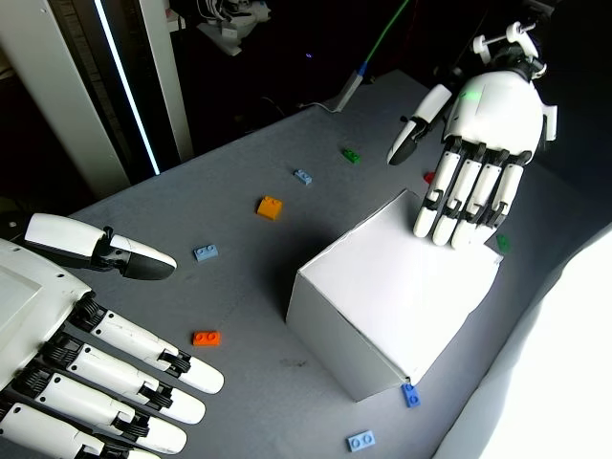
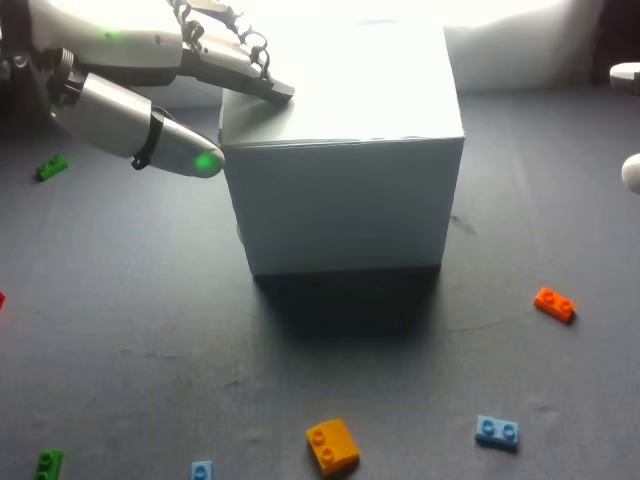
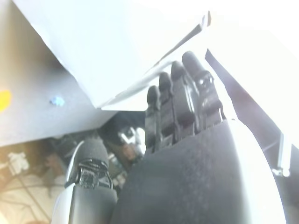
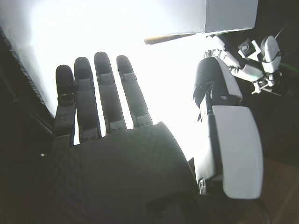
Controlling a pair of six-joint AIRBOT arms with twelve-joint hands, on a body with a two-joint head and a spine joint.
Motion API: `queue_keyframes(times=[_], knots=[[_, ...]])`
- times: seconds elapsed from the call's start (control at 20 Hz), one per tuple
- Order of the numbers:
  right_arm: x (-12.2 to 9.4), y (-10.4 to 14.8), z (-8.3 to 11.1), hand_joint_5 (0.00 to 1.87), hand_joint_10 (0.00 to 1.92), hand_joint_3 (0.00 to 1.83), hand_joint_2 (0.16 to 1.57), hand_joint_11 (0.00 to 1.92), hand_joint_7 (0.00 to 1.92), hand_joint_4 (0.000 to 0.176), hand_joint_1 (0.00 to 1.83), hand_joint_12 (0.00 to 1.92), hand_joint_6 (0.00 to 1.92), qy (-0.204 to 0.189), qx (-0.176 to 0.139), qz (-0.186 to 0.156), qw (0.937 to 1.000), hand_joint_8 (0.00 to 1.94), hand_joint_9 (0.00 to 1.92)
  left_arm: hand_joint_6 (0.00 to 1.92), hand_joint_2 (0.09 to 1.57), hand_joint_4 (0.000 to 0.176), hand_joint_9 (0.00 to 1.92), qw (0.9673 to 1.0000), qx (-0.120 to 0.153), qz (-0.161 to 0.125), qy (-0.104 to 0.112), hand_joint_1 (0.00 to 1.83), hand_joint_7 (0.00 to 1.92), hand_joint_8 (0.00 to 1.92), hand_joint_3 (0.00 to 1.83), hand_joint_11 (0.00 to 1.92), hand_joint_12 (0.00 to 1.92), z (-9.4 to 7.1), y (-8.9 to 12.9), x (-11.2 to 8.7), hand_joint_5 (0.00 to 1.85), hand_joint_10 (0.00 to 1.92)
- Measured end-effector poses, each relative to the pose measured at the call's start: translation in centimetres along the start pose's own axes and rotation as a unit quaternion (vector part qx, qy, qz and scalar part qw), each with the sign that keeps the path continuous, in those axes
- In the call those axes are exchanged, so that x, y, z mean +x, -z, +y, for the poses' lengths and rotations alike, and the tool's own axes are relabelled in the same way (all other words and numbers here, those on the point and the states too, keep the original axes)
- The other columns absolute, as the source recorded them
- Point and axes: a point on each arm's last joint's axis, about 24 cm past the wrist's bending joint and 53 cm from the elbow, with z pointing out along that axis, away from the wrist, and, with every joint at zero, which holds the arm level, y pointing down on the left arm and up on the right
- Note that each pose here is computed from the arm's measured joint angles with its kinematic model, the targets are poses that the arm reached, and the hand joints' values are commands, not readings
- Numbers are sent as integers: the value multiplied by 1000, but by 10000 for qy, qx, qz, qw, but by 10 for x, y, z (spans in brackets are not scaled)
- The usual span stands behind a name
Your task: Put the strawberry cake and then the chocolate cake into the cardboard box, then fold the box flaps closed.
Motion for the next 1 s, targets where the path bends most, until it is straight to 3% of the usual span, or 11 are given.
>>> queue_keyframes(times=[0.5, 0.7, 0.9, 1.0], knots=[[0, 0, 0, 239, 1, 0, 1194, 0, 296, 0, 0, 731, 4, 11, -6, 3, 10000, 0, 300, 4, 1294, 4, 302, 10000, 3, 10, 57, 0, 288, 3, 0, 0, 983, -1, -2, 4, 238, 4], [0, 0, 0, 262, 8, 0, 1192, 0, 331, 0, 0, 711, 10, 18, -9, 5, 10000, 8, 325, 9, 1281, 0, 309, 9998, -5, -35, -196, 0, 297, 5, 0, 0, 991, 0, 5, -11, 254, 6], [0, 0, 1, 314, 12, 0, 1186, 0, 370, 0, 0, 760, 18, 28, -14, 8, 10000, 10, 354, 11, 1289, 0, 328, 9985, -301, -349, -292, 0, 335, 8, 1, 0, 1071, 23, 27, -41, 286, 10], [0, 0, 1, 340, 13, 0, 1184, 0, 393, 0, 0, 782, 17, 30, -15, 8, 10000, 9, 371, 11, 1286, 0, 334, 9975, -485, -330, -397, 0, 344, 6, 0, 0, 1108, 36, 38, -44, 301, 10]])
